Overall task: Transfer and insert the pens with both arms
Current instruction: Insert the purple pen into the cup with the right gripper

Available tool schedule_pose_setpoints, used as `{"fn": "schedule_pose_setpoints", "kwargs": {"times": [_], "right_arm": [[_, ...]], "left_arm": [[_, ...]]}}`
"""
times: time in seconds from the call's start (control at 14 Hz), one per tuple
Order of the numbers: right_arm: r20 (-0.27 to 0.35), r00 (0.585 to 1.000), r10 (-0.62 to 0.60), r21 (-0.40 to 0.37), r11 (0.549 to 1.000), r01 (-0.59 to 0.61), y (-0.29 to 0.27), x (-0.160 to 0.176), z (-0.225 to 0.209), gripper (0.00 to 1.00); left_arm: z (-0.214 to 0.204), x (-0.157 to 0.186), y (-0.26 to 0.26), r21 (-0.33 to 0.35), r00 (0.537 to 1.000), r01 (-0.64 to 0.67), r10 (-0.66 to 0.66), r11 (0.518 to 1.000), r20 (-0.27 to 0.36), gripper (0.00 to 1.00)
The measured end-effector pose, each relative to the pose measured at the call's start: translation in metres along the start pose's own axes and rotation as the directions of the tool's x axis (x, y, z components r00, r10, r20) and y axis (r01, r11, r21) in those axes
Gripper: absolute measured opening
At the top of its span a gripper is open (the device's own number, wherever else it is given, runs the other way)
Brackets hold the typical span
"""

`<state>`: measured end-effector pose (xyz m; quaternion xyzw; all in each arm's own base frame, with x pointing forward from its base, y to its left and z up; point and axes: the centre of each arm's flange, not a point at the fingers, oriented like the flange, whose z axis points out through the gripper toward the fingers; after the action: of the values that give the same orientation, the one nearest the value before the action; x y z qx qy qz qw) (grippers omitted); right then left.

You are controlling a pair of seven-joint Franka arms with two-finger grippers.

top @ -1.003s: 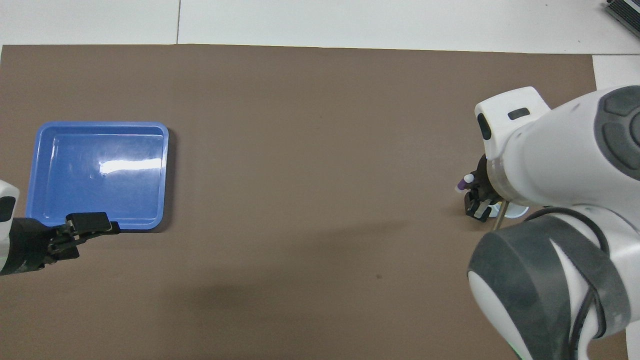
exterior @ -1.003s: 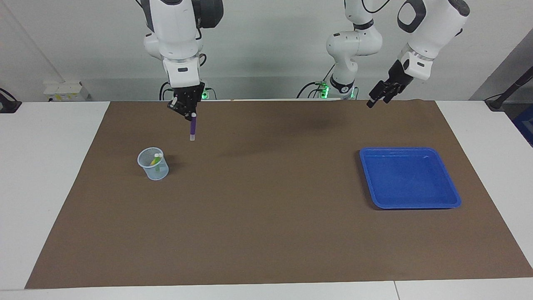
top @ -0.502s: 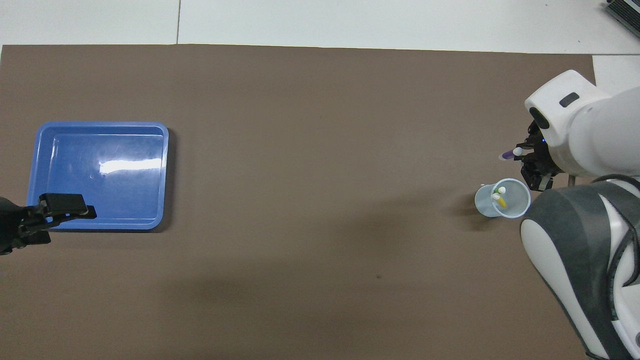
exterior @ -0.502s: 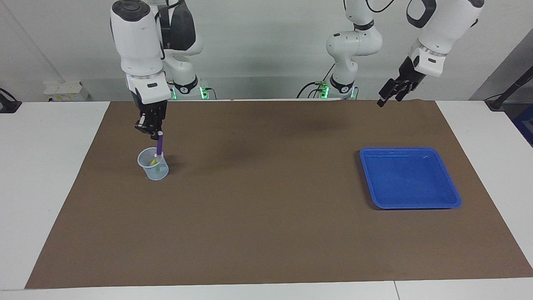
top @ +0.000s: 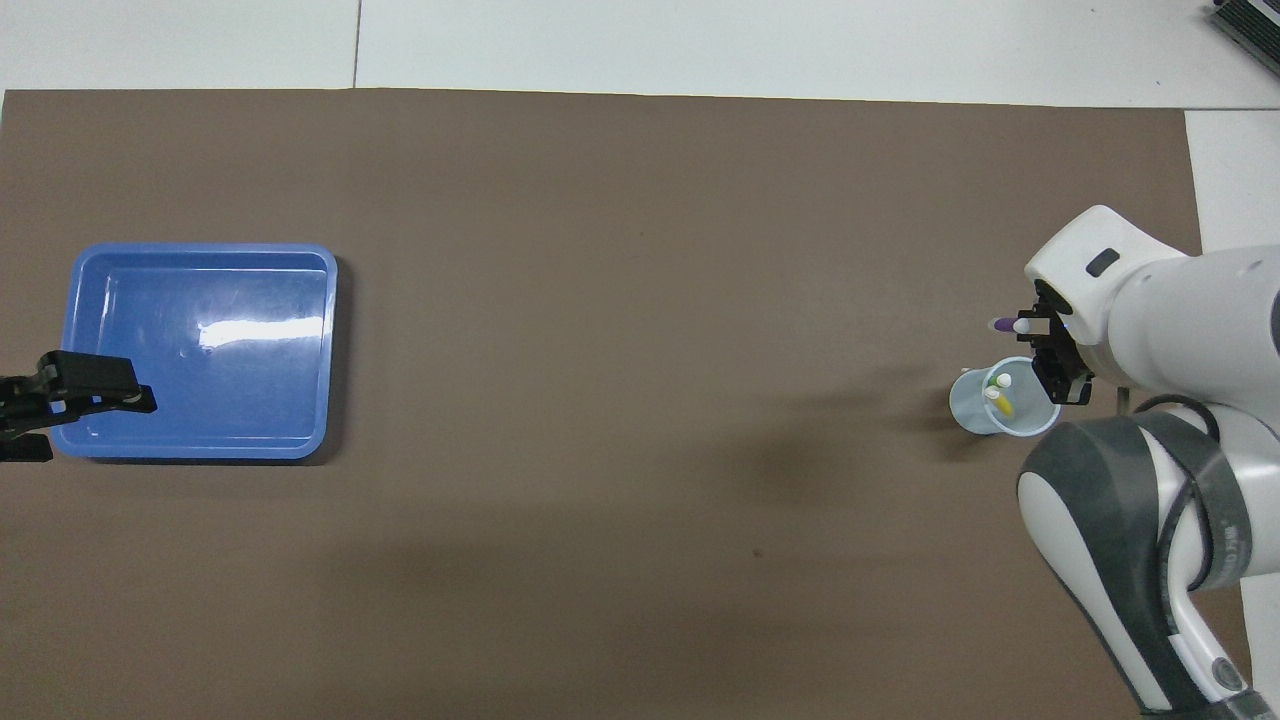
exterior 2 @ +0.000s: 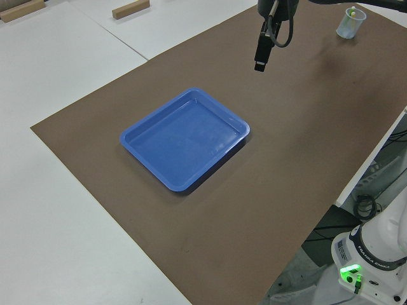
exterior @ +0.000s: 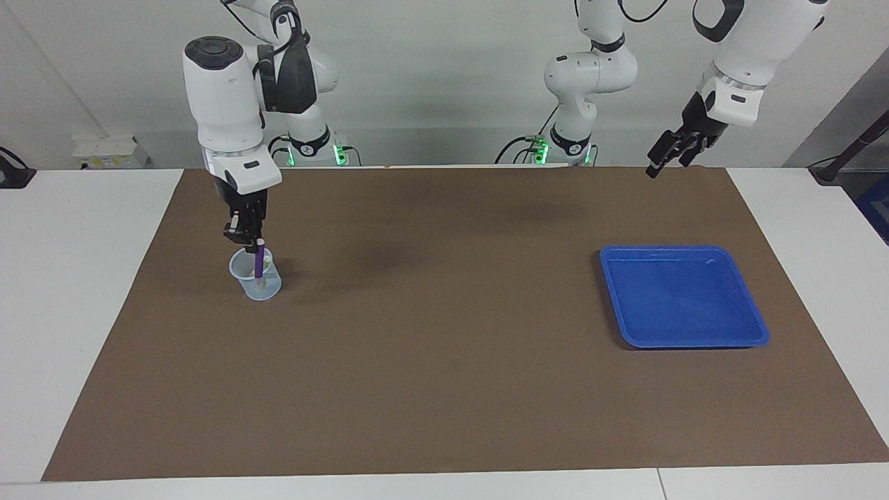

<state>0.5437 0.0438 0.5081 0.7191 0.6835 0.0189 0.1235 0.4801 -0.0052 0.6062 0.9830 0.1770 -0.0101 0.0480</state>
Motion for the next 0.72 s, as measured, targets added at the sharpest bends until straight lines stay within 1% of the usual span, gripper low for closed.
{"fn": "schedule_pose_setpoints", "kwargs": {"times": [0.29, 0.5, 0.72], "right_arm": [[0.009, 1.000, 0.014, 0.014, 1.000, -0.014, -0.003, -0.018, 0.007, 0.18], [0.015, 0.998, 0.056, 0.039, 0.998, -0.057, -0.008, -0.020, 0.016, 0.18], [0.023, 0.996, 0.085, 0.061, 0.994, -0.086, -0.013, -0.020, 0.019, 0.18]], "left_arm": [[-0.009, 0.017, 0.006, 0.009, 1.000, -0.003, 0.002, 1.000, 0.024, 1.00], [-0.014, 0.031, 0.011, 0.012, 0.999, -0.004, 0.004, 1.000, 0.033, 1.00], [-0.005, 0.041, 0.014, 0.029, 0.999, -0.007, 0.006, 1.000, 0.046, 1.00]]}}
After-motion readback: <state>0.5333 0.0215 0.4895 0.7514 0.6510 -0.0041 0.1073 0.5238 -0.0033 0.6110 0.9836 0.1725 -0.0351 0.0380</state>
